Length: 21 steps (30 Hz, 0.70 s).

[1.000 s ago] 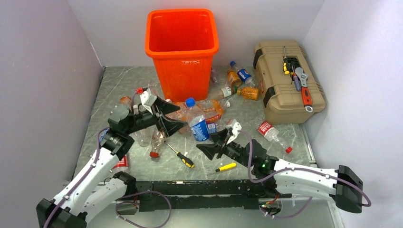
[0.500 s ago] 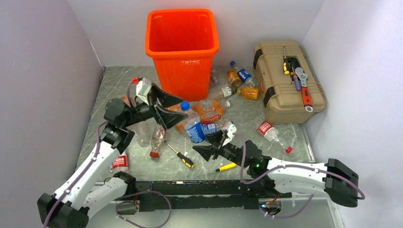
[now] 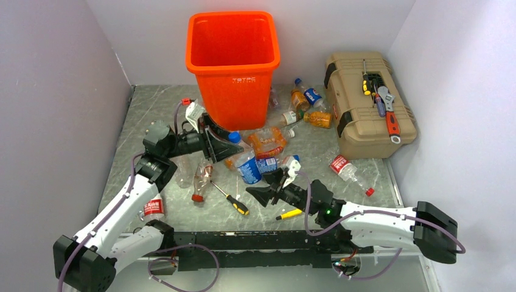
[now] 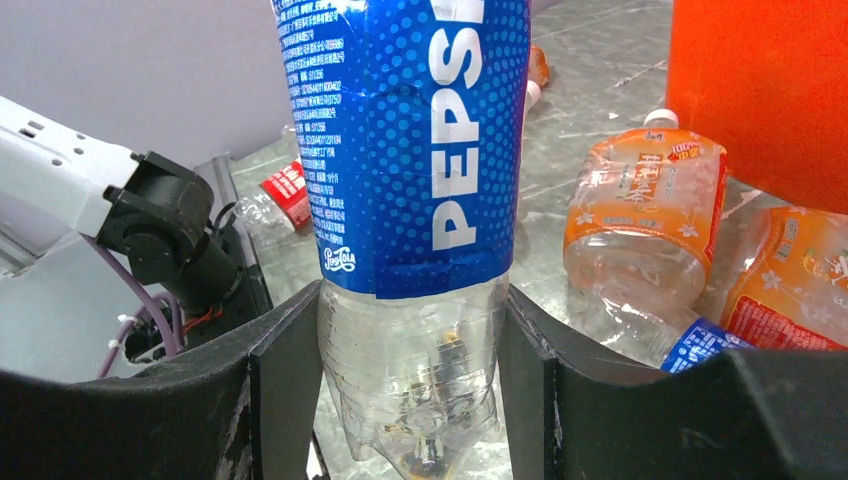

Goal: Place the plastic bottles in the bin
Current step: Place the plastic bottle in the trash bin.

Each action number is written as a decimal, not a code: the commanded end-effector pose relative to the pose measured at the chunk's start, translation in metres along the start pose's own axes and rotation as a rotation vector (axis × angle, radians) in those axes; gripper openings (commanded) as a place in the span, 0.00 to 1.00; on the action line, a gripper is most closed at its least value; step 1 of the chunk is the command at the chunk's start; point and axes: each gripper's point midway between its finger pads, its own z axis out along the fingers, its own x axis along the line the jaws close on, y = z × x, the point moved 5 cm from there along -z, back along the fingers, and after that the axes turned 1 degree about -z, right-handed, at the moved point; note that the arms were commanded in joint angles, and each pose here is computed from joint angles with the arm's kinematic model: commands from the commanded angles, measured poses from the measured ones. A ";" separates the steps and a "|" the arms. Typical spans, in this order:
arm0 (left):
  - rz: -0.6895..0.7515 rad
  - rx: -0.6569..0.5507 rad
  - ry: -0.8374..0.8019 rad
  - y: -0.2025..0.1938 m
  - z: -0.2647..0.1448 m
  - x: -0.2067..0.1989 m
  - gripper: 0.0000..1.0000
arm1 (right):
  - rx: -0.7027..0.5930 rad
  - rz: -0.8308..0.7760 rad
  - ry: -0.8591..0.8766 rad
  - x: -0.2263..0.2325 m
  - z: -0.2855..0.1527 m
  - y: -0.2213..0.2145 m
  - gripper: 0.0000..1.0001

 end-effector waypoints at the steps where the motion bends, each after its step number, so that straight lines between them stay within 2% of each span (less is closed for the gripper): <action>1: 0.033 0.010 -0.065 -0.001 0.000 -0.008 0.56 | -0.054 -0.004 -0.003 0.002 0.005 0.014 0.49; 6: 0.030 0.028 -0.071 -0.007 0.000 -0.005 0.29 | -0.015 0.000 -0.009 0.002 0.009 0.010 0.55; 13: 0.037 0.029 -0.050 -0.010 -0.002 -0.003 0.00 | 0.114 -0.006 -0.012 0.006 0.017 0.006 0.76; 16: 0.041 0.029 -0.036 -0.010 -0.003 -0.003 0.00 | 0.154 0.004 -0.022 0.007 0.020 0.006 0.86; 17: 0.043 0.026 -0.032 -0.010 -0.003 -0.003 0.00 | 0.158 0.012 -0.028 0.007 0.020 0.007 0.96; 18: 0.045 0.023 -0.027 -0.010 -0.004 -0.003 0.00 | 0.160 0.019 -0.036 0.006 0.019 0.008 1.00; 21: 0.055 0.008 0.001 -0.010 -0.006 -0.001 0.00 | 0.175 0.024 -0.048 0.007 0.018 0.013 1.00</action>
